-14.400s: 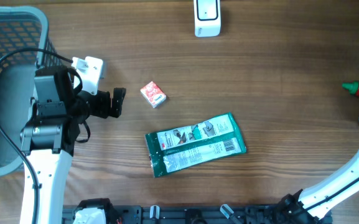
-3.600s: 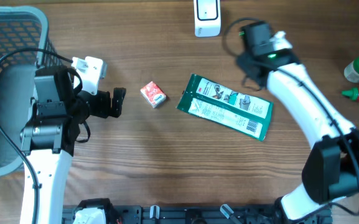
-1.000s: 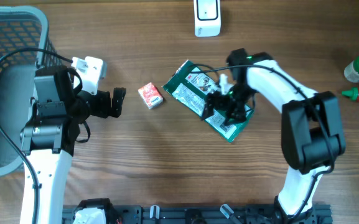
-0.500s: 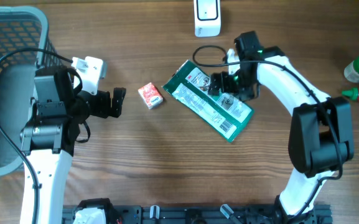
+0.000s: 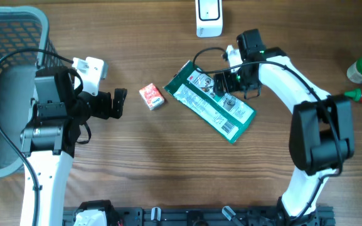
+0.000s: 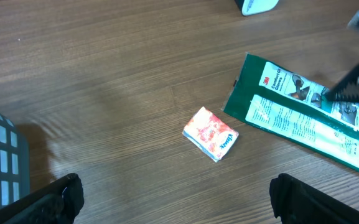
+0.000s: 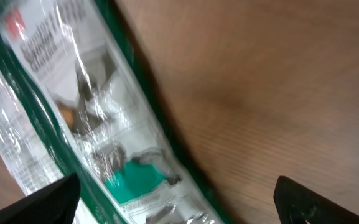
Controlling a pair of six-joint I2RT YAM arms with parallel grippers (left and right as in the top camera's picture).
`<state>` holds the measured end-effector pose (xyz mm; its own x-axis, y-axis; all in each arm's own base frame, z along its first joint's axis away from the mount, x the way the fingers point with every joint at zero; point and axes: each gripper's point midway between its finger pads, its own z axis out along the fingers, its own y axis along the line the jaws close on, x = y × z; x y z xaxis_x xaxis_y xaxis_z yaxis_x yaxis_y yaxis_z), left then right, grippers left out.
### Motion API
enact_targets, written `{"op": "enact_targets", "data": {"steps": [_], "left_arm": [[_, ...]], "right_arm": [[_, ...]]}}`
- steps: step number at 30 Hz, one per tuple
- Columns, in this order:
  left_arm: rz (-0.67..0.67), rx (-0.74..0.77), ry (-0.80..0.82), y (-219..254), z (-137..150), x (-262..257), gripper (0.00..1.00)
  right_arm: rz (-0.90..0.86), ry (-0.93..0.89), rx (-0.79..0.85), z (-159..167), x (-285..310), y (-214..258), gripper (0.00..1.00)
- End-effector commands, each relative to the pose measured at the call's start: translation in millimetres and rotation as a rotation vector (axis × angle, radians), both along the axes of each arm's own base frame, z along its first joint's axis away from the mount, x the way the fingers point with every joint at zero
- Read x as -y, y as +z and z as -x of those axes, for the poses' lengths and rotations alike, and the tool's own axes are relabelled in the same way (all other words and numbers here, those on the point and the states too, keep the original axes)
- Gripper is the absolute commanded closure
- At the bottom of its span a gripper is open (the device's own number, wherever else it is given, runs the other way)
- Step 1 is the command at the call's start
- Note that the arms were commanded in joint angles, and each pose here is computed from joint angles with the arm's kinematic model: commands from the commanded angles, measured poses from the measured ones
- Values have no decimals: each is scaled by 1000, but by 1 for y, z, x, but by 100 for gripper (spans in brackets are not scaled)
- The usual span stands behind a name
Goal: Scan the item barcode
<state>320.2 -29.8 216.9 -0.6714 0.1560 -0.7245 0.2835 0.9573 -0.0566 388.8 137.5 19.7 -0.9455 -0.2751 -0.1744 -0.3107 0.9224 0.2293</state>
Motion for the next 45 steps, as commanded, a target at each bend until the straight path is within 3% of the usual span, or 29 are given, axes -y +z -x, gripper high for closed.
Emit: {"op": "enact_targets", "data": {"steps": [1,9,10,13,16,17,18,24,28,33,45], "left_arm": [[20,-7,-1,-2,1,1,0],[20,-7,-2,-2,1,1,0],[20,-7,-2,-2,1,1,0],[20,-7,-1,-2,1,1,0],[20,-7,-1,-2,1,1,0],[20,-7,-2,-2,1,1,0],[20,-7,-2,-2,1,1,0],[20,-7,-2,-2,1,1,0],[20,-7,-2,-2,1,1,0],[20,-7,-1,-2,1,1,0],[20,-7,-1,-2,1,1,0]], "right_arm": [[-106,165,-97,26,-20,-15,0],[-19,247,-137,41,-3,-21,1],[-11,251,-137,41,-2,-22,7],[-11,240,-153,44,-2,-24,48],[-5,250,-178,55,-3,-31,72],[7,251,-182,58,-1,-35,89],[17,228,-186,61,0,-42,96],[-26,107,-210,68,-7,-55,96],[-71,104,-211,64,-15,-25,96],[-78,121,-87,48,-16,25,95],[259,-128,125,49,50,104,95]]}}
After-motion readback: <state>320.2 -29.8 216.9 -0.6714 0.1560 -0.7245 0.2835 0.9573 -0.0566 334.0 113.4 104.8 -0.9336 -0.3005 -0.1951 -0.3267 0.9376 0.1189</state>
